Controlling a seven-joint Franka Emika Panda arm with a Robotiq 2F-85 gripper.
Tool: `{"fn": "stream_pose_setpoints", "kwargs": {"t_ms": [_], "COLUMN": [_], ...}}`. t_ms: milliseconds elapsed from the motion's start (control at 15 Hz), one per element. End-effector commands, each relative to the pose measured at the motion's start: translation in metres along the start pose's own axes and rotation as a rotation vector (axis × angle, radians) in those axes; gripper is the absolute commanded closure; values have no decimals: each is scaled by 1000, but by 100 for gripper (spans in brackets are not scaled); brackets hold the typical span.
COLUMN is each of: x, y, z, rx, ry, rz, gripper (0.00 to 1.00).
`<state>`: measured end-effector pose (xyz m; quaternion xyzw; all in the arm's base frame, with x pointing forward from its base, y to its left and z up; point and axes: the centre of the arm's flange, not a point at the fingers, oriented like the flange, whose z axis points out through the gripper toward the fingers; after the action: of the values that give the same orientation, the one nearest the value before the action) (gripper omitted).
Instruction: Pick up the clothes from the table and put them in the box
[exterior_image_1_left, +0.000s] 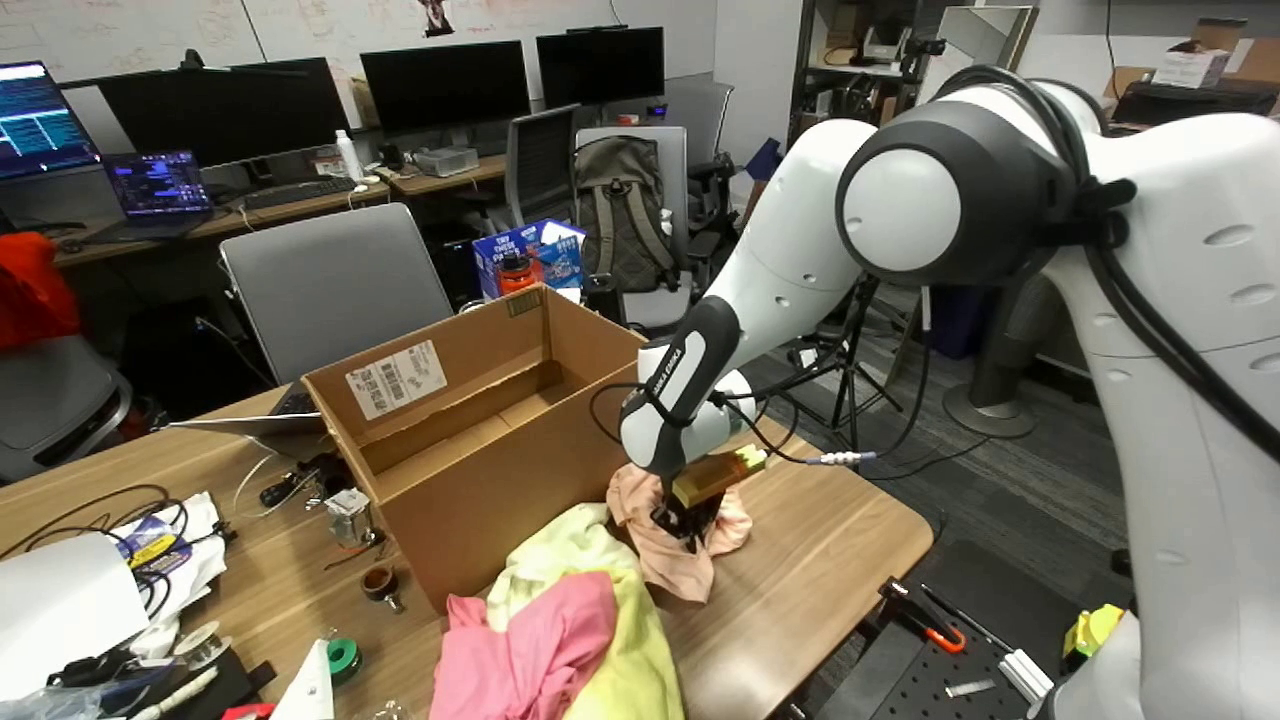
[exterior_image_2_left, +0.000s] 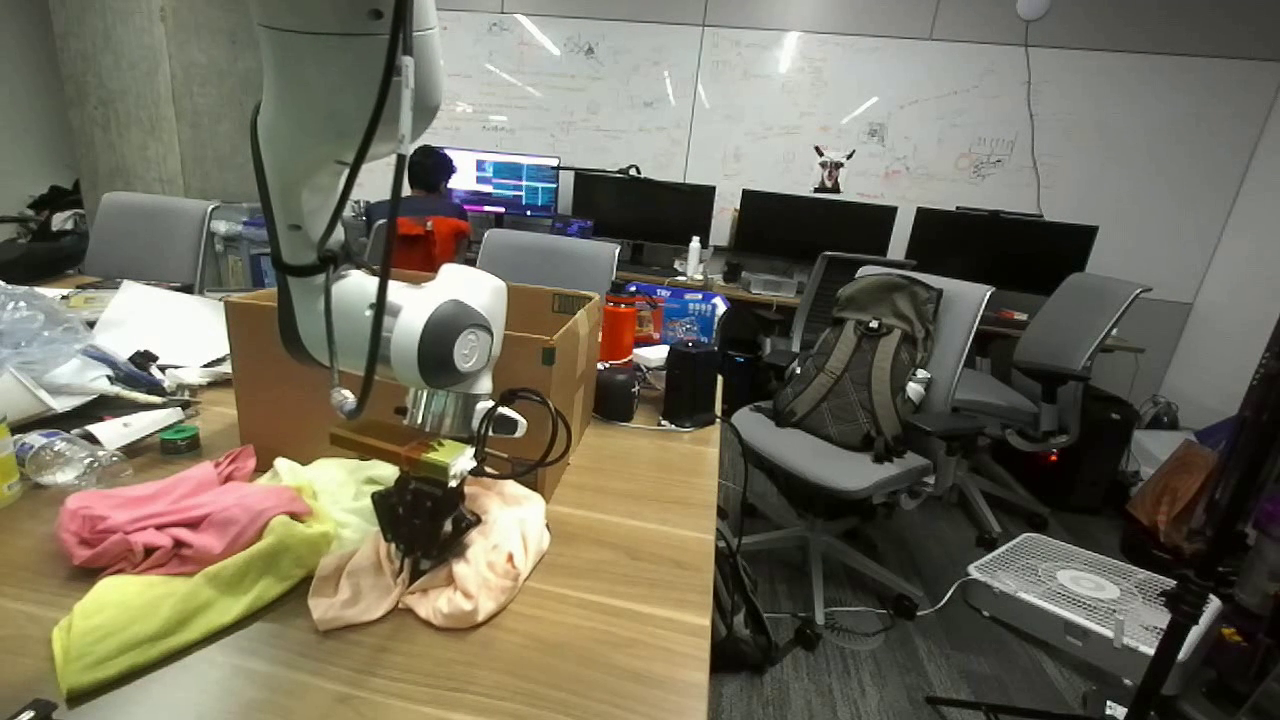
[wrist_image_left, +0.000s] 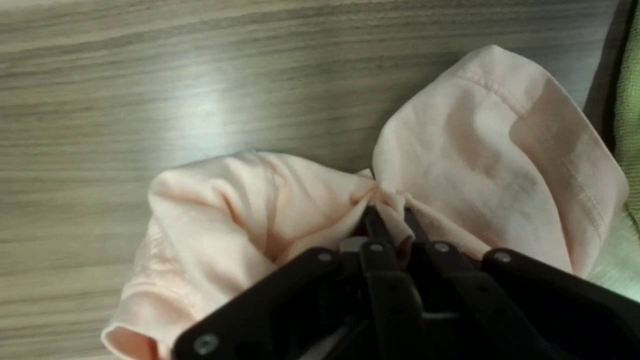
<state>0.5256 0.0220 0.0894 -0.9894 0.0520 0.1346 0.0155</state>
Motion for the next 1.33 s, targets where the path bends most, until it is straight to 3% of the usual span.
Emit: {"fn": "stream_pose_setpoints", "kwargs": {"t_ms": [0, 333, 600, 1000, 1267], "x": [-3, -8, -18, -24, -27], "y": [-2, -3, 1, 4, -3], "z": [-15, -46, -92, -188, -268], "rx": [20, 21, 13, 14, -7], "ry": [27, 73, 153, 314, 468], "rz": [4, 34, 72, 100, 73], "gripper": [99, 98, 98, 98, 98]}}
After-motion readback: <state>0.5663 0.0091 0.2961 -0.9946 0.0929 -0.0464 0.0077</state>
